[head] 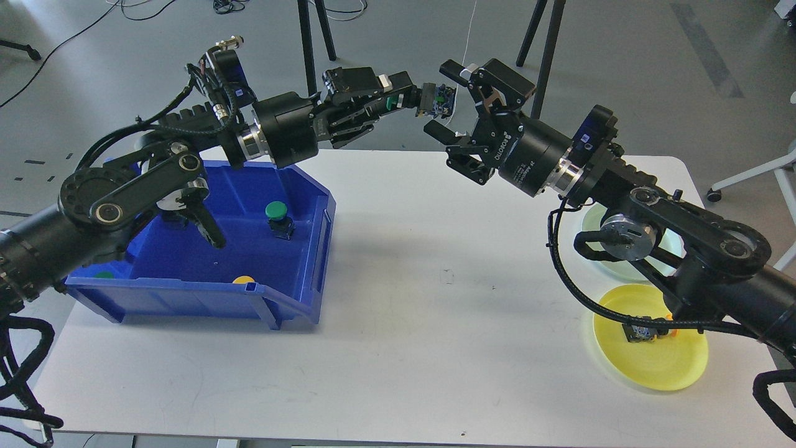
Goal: Pass button and place on color plate
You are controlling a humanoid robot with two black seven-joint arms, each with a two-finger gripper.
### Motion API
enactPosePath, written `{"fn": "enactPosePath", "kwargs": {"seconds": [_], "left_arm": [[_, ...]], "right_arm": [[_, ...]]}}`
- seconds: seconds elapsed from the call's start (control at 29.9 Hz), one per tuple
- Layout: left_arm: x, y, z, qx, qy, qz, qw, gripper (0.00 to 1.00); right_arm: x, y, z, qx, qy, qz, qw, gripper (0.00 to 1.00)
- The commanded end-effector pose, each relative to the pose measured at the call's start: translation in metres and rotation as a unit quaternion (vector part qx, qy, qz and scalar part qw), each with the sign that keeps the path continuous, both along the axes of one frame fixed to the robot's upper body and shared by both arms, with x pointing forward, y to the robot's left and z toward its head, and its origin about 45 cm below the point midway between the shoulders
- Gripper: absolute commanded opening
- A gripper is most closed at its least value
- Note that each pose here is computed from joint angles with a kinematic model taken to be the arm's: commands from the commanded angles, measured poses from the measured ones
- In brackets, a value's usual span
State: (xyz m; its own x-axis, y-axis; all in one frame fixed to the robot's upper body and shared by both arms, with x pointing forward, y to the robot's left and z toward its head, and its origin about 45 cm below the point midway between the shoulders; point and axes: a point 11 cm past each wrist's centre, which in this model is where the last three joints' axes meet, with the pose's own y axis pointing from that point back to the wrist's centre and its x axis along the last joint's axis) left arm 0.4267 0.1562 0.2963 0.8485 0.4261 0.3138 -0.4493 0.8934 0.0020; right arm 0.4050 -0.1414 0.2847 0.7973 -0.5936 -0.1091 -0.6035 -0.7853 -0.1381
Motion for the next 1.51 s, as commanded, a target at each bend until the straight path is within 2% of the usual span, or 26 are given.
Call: {"fn": "enactPosePath", "kwargs": {"seconds": [0.0,0.07,0.17,0.23,0.4,0.54,0.7,0.77,0.8,0.84,0.87,0.9,1.04,1.24,1.34,1.47], "left_arm": [[0.001,0.001,-0.001,0.0,0.001,0.002,1.0,0.07],[0.001,0.001,-0.001,0.0,0.001,0.002,1.0,0.08],[0.001,0.0,-0.001,0.0,0.001,0.001,1.0,0.08],[0.001,0.0,-0.001,0.0,0.001,0.001,1.0,0.08],[0.003,0.004,-0.003,0.003,0.002,0.008,1.0,0.08],[0.004,0.004,-0.002,0.003,0.001,0.01,1.0,0.08],[0.004,0.004,-0.002,0.003,0.001,0.01,1.0,0.08],[0.004,0.004,-0.002,0.003,0.001,0.01,1.0,0.12],[0.004,0.005,-0.002,0.001,0.002,0.011,1.0,0.2],[0.005,0.005,-0.002,0.001,0.002,0.011,1.0,0.38],[0.005,0.005,-0.001,-0.001,0.002,0.011,1.0,0.64],[0.005,0.005,-0.001,-0.003,0.003,0.012,1.0,0.67],[0.005,0.005,0.0,-0.009,0.006,0.014,1.0,0.76],[0.006,0.006,0.0,-0.012,0.008,0.016,1.0,0.79],[0.006,0.006,0.0,-0.012,0.008,0.016,1.0,0.79],[0.006,0.007,-0.001,-0.012,0.009,0.017,1.0,0.79]], "right_arm": [[0.0,0.002,-0.001,0.001,0.0,0.002,1.0,0.86],[-0.001,0.002,-0.001,0.002,0.001,0.001,1.0,0.76],[-0.001,0.002,-0.001,0.0,0.001,0.002,1.0,0.56],[-0.001,0.002,-0.002,-0.001,0.001,0.003,1.0,0.48],[-0.001,0.001,-0.002,-0.003,0.001,0.004,1.0,0.34],[-0.001,0.002,-0.002,-0.003,0.001,0.004,1.0,0.2],[-0.001,0.002,-0.002,-0.002,0.002,0.003,1.0,0.14],[-0.001,0.001,-0.002,-0.003,0.001,0.003,1.0,0.11],[-0.001,0.001,-0.002,-0.003,0.001,0.003,1.0,0.1],[-0.001,0.0,-0.002,-0.004,0.001,0.002,1.0,0.08],[-0.001,0.0,-0.002,-0.004,0.001,0.002,1.0,0.06],[-0.001,0.0,-0.003,-0.004,0.001,0.002,1.0,0.03],[0.0,-0.003,-0.002,-0.006,0.001,-0.002,1.0,0.01],[0.005,-0.022,-0.002,-0.006,0.003,-0.031,0.999,0.01],[0.011,-0.058,-0.009,0.014,0.026,-0.102,0.994,0.01],[0.008,-0.118,-0.045,0.065,0.098,-0.248,0.962,0.01]]}}
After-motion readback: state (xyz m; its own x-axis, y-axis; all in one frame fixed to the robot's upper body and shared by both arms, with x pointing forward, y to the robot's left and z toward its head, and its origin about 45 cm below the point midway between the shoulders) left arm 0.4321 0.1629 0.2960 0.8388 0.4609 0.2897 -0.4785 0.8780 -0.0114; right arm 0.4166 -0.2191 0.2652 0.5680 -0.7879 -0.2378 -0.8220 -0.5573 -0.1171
